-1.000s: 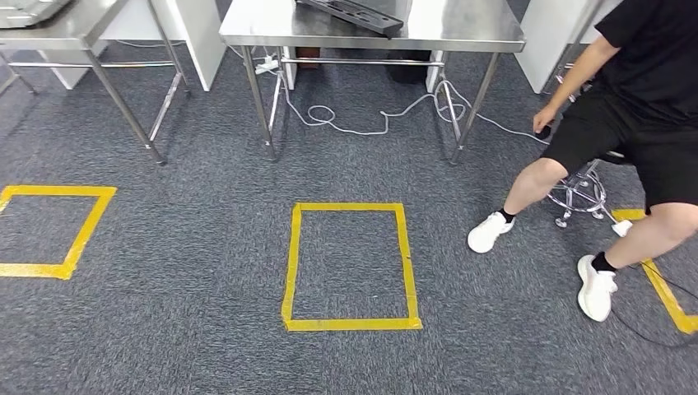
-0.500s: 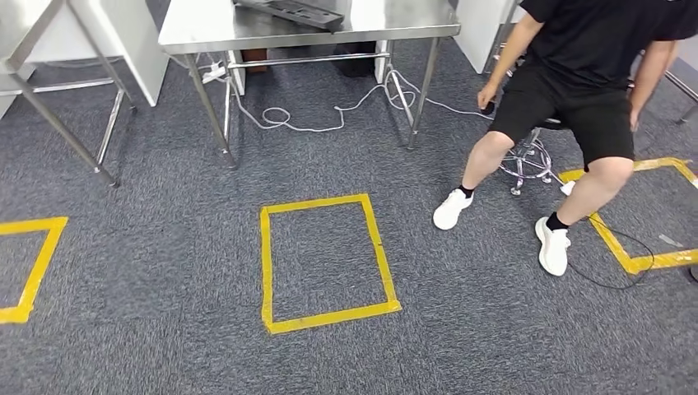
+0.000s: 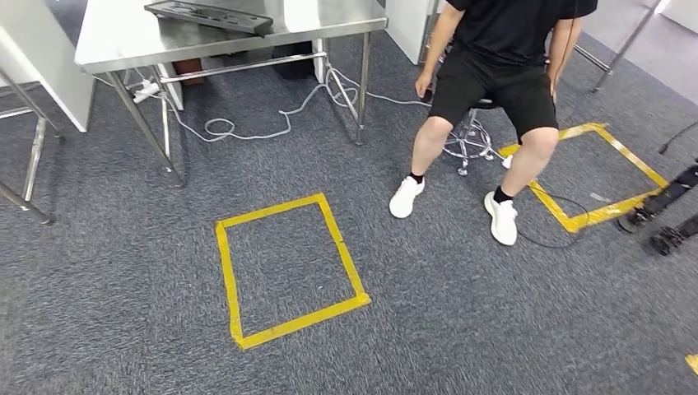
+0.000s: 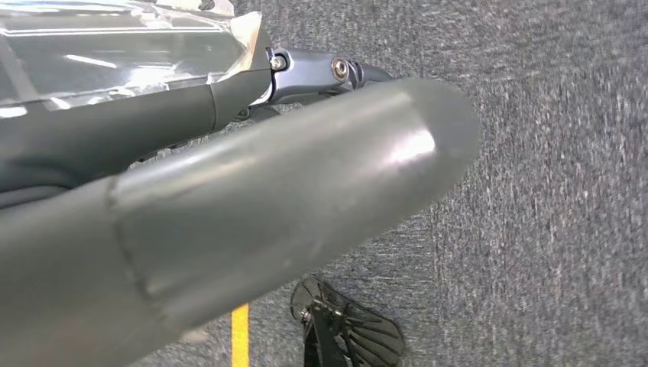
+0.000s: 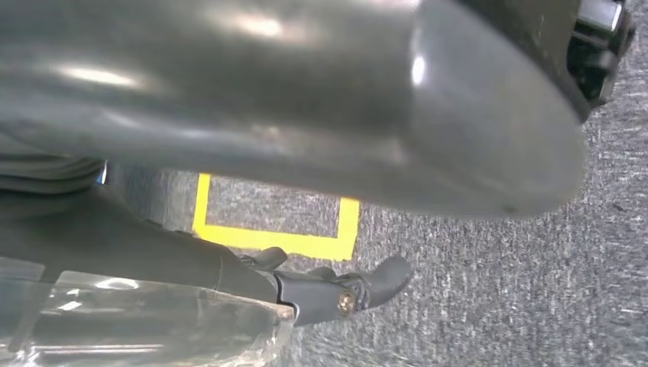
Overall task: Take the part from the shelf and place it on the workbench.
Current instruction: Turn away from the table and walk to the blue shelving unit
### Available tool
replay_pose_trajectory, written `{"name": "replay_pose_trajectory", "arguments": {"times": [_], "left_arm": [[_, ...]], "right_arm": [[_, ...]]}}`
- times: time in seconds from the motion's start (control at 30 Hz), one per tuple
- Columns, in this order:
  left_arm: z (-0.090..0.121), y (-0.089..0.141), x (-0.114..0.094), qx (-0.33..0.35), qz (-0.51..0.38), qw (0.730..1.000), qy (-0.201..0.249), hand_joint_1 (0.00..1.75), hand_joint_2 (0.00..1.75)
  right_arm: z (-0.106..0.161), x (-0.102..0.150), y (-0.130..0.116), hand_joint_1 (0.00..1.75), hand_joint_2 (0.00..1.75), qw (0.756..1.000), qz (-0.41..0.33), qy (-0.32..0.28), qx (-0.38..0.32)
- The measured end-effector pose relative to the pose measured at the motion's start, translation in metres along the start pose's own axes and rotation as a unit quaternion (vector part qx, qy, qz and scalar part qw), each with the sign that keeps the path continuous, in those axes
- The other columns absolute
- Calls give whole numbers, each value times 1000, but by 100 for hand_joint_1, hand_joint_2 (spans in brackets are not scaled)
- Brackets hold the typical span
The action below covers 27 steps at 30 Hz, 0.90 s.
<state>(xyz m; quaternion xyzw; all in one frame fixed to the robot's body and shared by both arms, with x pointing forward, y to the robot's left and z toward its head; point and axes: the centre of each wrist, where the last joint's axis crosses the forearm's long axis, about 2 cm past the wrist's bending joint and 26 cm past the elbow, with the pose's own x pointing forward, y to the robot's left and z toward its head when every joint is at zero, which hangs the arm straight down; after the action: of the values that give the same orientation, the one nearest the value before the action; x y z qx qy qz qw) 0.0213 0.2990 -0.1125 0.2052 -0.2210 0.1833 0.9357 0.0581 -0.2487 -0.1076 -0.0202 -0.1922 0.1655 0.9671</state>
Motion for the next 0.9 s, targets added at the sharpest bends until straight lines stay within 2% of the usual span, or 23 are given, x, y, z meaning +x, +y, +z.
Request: {"name": "replay_pose_trajectory", "arguments": {"times": [0.63,0.9], "left_arm": [[-1,-2,3,-23,-19,999,-12,0,0],[1,1,-3,-22,-27,999,1,0,0]], "right_arm": [[3,-9,7,0,0,1000,-5,15,-5],[3,-10,7,0,0,1000,-5,21,-1]]}}
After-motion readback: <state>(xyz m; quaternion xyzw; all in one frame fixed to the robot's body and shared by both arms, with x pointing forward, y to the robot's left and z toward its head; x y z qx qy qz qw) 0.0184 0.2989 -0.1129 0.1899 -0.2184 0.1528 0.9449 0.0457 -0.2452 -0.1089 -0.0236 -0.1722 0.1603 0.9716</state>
